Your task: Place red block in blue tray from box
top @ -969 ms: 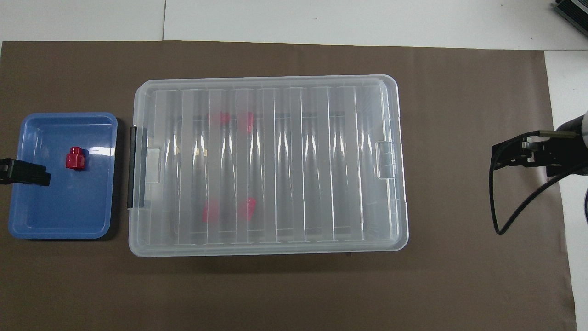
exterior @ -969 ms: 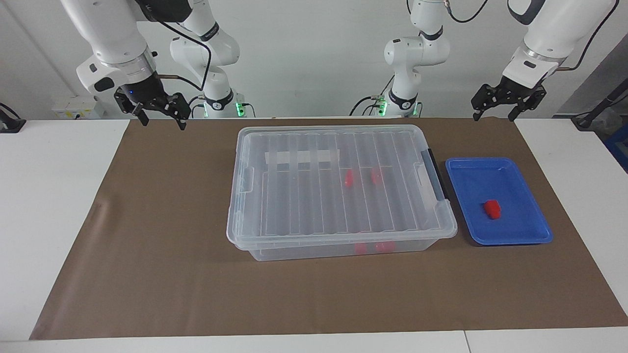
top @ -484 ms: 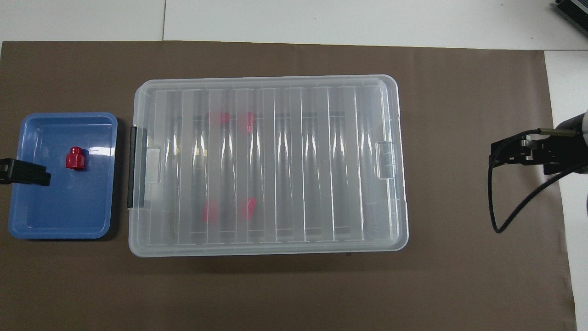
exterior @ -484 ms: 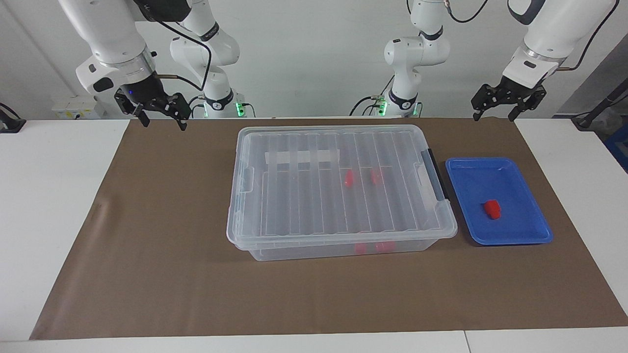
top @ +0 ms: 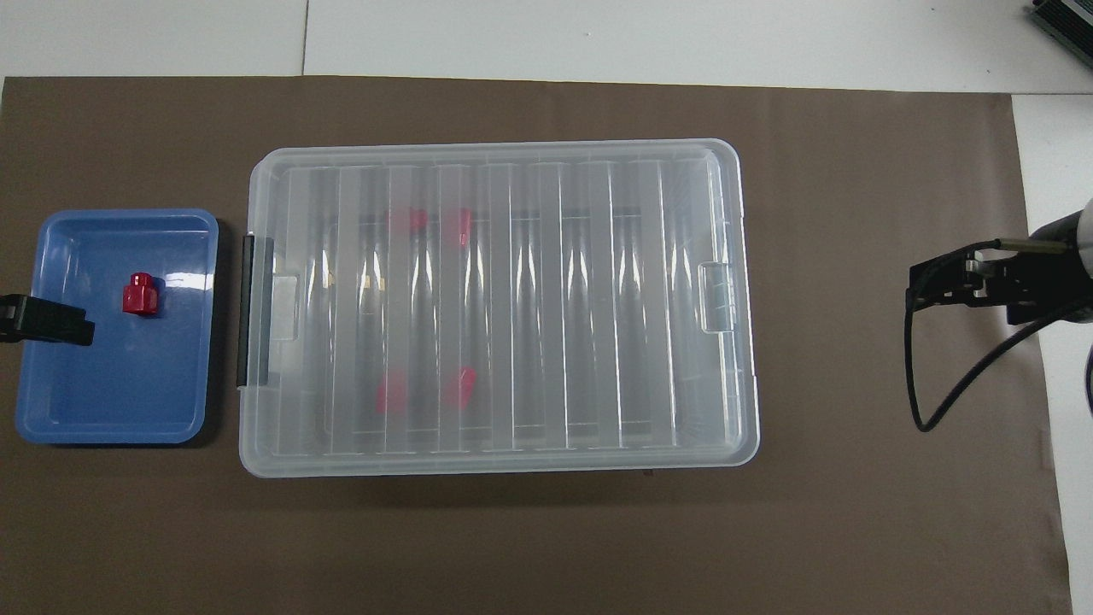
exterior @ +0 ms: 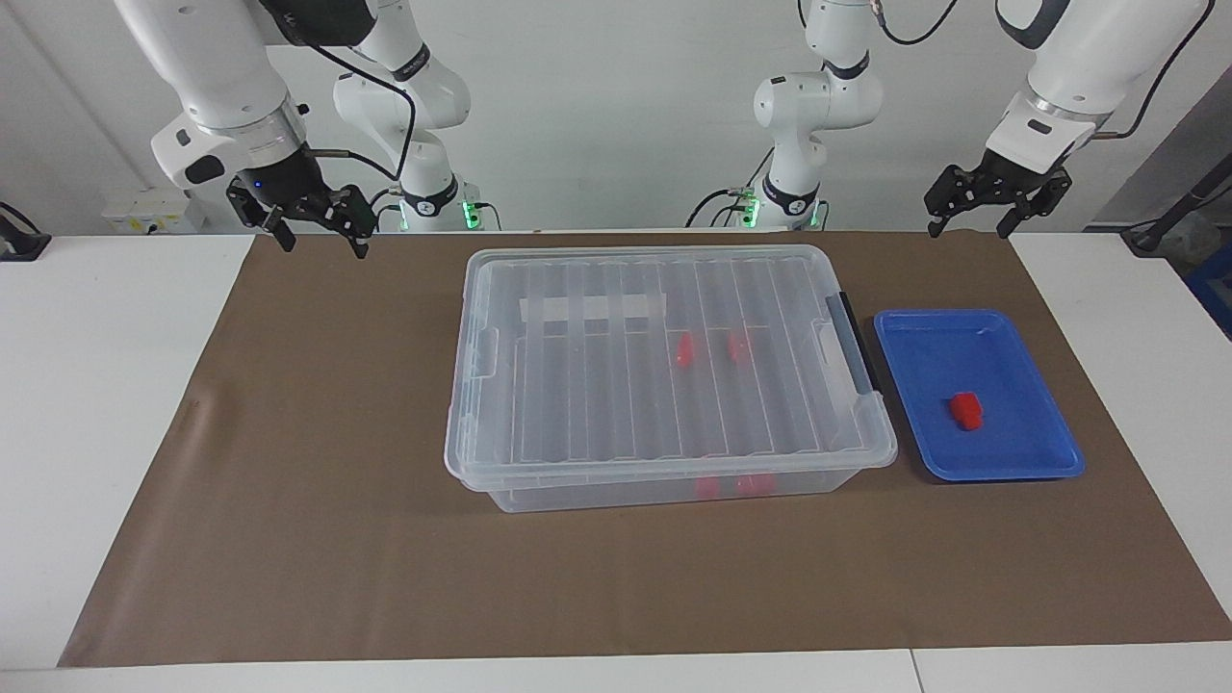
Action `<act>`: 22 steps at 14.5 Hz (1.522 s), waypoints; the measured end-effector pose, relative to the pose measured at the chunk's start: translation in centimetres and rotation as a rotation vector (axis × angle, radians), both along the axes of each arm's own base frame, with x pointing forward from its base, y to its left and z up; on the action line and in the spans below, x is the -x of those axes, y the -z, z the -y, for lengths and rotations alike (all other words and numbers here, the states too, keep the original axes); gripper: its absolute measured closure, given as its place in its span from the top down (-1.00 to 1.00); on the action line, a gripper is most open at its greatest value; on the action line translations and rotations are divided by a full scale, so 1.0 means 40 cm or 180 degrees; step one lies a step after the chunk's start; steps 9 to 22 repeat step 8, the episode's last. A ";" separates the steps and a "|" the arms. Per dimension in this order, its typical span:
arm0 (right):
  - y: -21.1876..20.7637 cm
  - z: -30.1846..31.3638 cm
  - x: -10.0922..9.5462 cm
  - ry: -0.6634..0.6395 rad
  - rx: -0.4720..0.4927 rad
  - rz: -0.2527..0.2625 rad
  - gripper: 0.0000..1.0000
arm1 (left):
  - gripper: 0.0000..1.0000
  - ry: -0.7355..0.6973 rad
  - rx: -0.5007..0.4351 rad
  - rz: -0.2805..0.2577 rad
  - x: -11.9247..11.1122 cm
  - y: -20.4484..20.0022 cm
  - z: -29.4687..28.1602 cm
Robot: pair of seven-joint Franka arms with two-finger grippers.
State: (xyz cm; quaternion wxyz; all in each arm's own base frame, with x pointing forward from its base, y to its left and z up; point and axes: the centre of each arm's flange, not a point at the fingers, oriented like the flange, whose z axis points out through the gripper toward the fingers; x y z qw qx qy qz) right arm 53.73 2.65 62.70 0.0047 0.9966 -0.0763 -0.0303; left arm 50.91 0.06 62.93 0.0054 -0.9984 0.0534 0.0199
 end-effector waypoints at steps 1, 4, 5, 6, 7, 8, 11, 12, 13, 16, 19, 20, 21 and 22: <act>0.001 0.000 0.000 0.0000 0.0000 -0.0001 1.00 | 1.00 0.0000 0.0000 0.0000 0.000 0.000 0.000; 0.003 0.001 -0.001 -0.0033 0.0006 0.0006 1.00 | 1.00 0.0000 0.0000 0.0000 0.000 0.000 0.000; 0.002 0.001 -0.003 -0.0041 0.0007 0.0023 1.00 | 1.00 0.0000 0.0000 0.0000 0.000 0.000 0.000; 0.002 0.001 -0.004 -0.0041 0.0007 0.0034 1.00 | 1.00 0.0000 0.0000 0.0000 0.000 0.000 0.000; 0.002 0.001 -0.004 -0.0041 0.0007 0.0036 1.00 | 1.00 0.0000 0.0000 0.0000 0.000 0.000 0.000; 0.003 0.001 -0.004 -0.0041 0.0007 0.0035 1.00 | 1.00 0.0000 0.0000 0.0000 0.000 0.000 0.000; 0.003 0.001 -0.004 -0.0041 0.0007 0.0035 1.00 | 1.00 0.0000 0.0000 0.0000 0.000 0.000 0.000; 0.003 0.001 -0.004 -0.0041 0.0007 0.0035 1.00 | 1.00 0.0000 0.0000 0.0000 0.000 0.000 0.000; 0.003 0.001 -0.004 -0.0041 0.0007 0.0035 1.00 | 1.00 0.0000 0.0000 0.0000 0.000 0.000 0.000; 0.003 0.001 -0.004 -0.0041 0.0007 0.0035 1.00 | 1.00 0.0000 0.0000 0.0000 0.000 0.000 0.000; 0.003 0.001 -0.004 -0.0041 0.0007 0.0035 1.00 | 1.00 0.0000 0.0000 0.0000 0.000 0.000 0.000; 0.003 0.001 -0.004 -0.0041 0.0007 0.0035 1.00 | 1.00 0.0000 0.0000 0.0000 0.000 0.000 0.000; 0.003 0.001 -0.004 -0.0041 0.0007 0.0035 1.00 | 1.00 0.0000 0.0000 0.0000 0.000 0.000 0.000; 0.003 0.001 -0.004 -0.0041 0.0007 0.0035 1.00 | 1.00 0.0000 0.0000 0.0000 0.000 0.000 0.000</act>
